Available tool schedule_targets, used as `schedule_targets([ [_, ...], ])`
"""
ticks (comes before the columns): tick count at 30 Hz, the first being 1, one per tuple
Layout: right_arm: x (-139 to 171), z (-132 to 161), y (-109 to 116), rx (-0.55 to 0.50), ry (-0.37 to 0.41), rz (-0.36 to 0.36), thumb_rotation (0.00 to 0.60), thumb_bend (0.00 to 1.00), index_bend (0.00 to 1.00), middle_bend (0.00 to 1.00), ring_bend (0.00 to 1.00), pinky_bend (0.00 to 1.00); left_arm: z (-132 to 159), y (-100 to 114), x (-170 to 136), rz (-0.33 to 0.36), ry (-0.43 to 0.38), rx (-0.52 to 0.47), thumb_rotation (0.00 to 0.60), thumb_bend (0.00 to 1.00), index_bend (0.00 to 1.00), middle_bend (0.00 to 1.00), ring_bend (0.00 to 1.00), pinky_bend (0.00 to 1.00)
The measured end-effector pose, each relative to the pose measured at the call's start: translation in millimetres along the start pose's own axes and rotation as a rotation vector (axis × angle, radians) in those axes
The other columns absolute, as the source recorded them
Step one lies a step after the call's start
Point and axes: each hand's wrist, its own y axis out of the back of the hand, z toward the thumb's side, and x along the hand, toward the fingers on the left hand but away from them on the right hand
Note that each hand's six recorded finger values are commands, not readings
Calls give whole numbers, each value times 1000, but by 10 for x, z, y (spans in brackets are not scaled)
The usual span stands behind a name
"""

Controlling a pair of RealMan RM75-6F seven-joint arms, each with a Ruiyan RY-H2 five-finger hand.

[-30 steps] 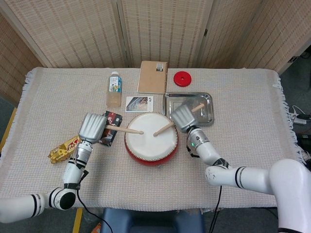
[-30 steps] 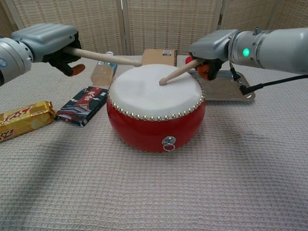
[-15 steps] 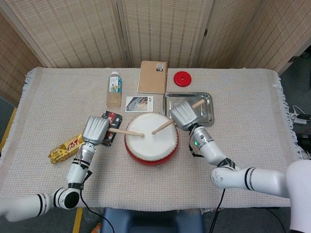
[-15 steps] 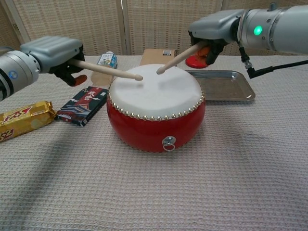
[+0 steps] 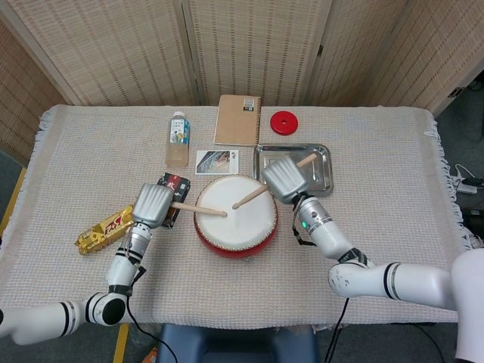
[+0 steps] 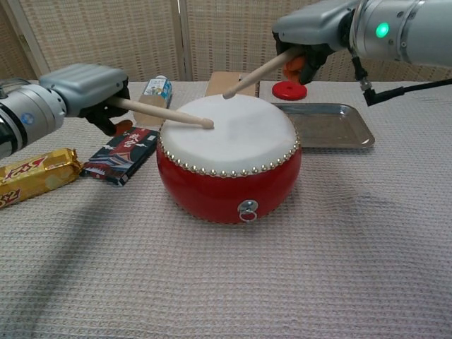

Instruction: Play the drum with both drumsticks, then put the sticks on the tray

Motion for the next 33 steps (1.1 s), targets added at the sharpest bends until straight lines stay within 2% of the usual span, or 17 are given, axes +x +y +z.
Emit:
schedule_targets([
  [2, 21, -46, 35, -11, -10, -5, 600, 685, 1000, 1000, 1000, 1000, 28, -50, 5, -14, -3, 14, 600, 465, 1000, 1000, 1000, 1000],
  [4, 12, -66, -21, -5, -17, 13, 600, 685, 1000, 1000, 1000, 1000, 21, 1, -2, 1, 0, 8, 600, 464, 1000, 1000, 1000, 1000],
  [13, -155, -80, -513, 83, -56, 130, 600, 685, 1000, 1000, 1000, 1000, -108, 544, -119, 148, 9, -41, 600, 466, 1000, 1000, 1000, 1000],
  [15, -158, -66, -474, 71, -53, 114, 600, 685, 1000, 1000, 1000, 1000, -99, 521, -119, 139, 6, -40, 600, 465, 1000, 1000, 1000, 1000],
  [22, -19, -46, -91, -22, -15, 16, 600, 685, 1000, 1000, 1000, 1000, 3, 102, -41, 17, 2, -18, 600, 465, 1000, 1000, 1000, 1000],
  [25, 26, -81, -39, -40, -13, 8, 600, 685, 1000, 1000, 1000, 1000, 5, -21, -14, -22, 9, 0, 600, 466, 1000, 1000, 1000, 1000],
  [27, 19, -94, -113, -17, -18, 28, 600, 685, 1000, 1000, 1000, 1000, -10, 9, -15, -12, 15, -4, 600, 465, 1000, 1000, 1000, 1000],
  [33, -86, -121, -478, 70, -53, 118, 600, 685, 1000, 1000, 1000, 1000, -85, 369, -90, 105, 24, -45, 600, 466, 1000, 1000, 1000, 1000],
])
